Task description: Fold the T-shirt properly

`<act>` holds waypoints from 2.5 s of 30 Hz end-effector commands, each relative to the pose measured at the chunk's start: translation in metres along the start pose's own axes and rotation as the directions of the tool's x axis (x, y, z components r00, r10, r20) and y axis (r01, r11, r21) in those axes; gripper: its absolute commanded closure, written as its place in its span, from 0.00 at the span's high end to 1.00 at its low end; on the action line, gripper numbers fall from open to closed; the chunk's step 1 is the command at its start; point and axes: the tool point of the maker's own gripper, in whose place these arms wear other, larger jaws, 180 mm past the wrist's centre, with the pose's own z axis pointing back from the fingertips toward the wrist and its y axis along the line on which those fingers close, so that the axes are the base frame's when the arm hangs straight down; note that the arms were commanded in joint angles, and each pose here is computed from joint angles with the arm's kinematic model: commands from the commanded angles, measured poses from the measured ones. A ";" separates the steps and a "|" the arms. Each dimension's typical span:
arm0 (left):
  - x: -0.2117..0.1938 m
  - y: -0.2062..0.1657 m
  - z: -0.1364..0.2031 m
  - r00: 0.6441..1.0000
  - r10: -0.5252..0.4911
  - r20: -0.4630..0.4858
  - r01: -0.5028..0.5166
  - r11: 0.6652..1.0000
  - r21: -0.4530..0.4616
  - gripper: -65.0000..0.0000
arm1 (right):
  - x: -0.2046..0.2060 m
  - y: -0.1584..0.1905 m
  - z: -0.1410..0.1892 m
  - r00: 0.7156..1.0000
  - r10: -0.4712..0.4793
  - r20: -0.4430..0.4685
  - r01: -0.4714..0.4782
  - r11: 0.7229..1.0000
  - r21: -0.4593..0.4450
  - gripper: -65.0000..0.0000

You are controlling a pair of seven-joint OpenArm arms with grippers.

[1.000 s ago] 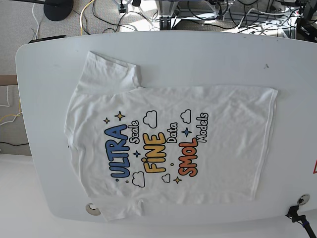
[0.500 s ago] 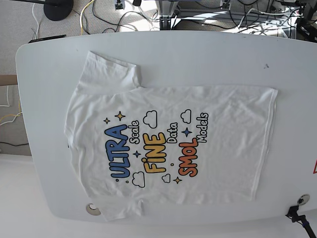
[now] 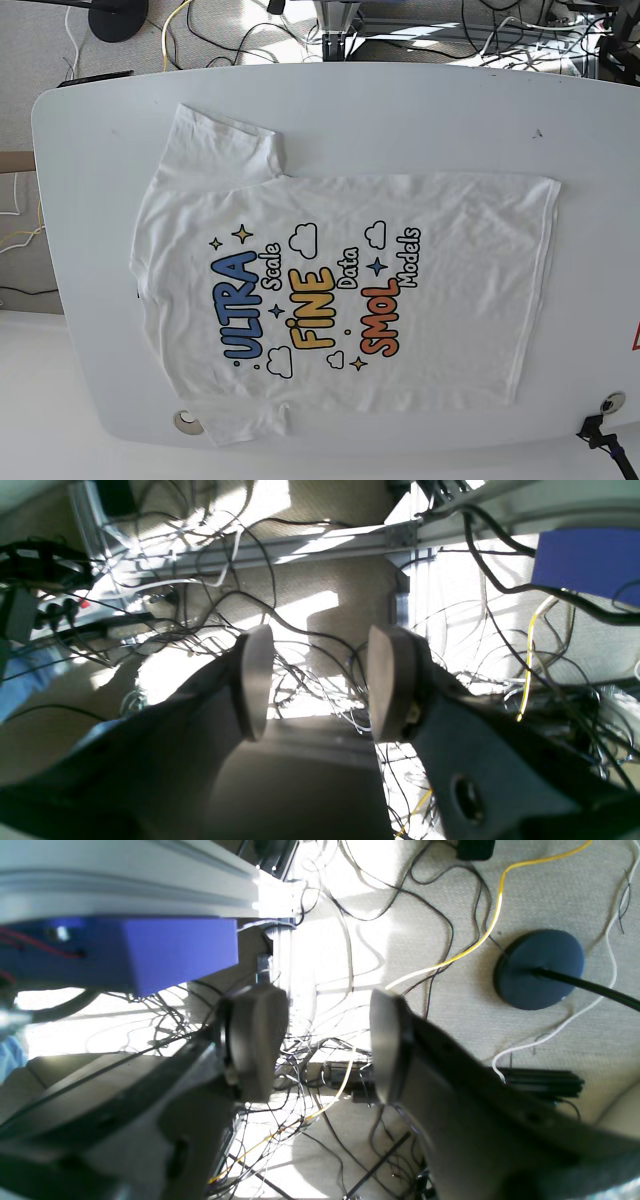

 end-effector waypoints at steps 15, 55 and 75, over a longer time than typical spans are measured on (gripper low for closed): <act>0.081 0.008 0.090 0.976 -0.045 0.213 0.042 0.999 0.019 0.44 | 0.072 0.004 0.076 0.976 0.020 0.217 -0.023 1.000 0.011 0.45; 0.290 0.131 0.064 0.757 0.187 0.626 -0.184 0.980 -0.070 0.52 | 0.260 -0.051 0.071 0.667 -0.402 0.627 0.388 0.906 0.168 0.74; 0.309 0.174 0.054 0.878 0.123 0.463 -0.144 0.990 0.010 0.51 | 0.267 -0.101 0.068 0.481 -0.811 0.333 0.669 0.585 0.458 0.74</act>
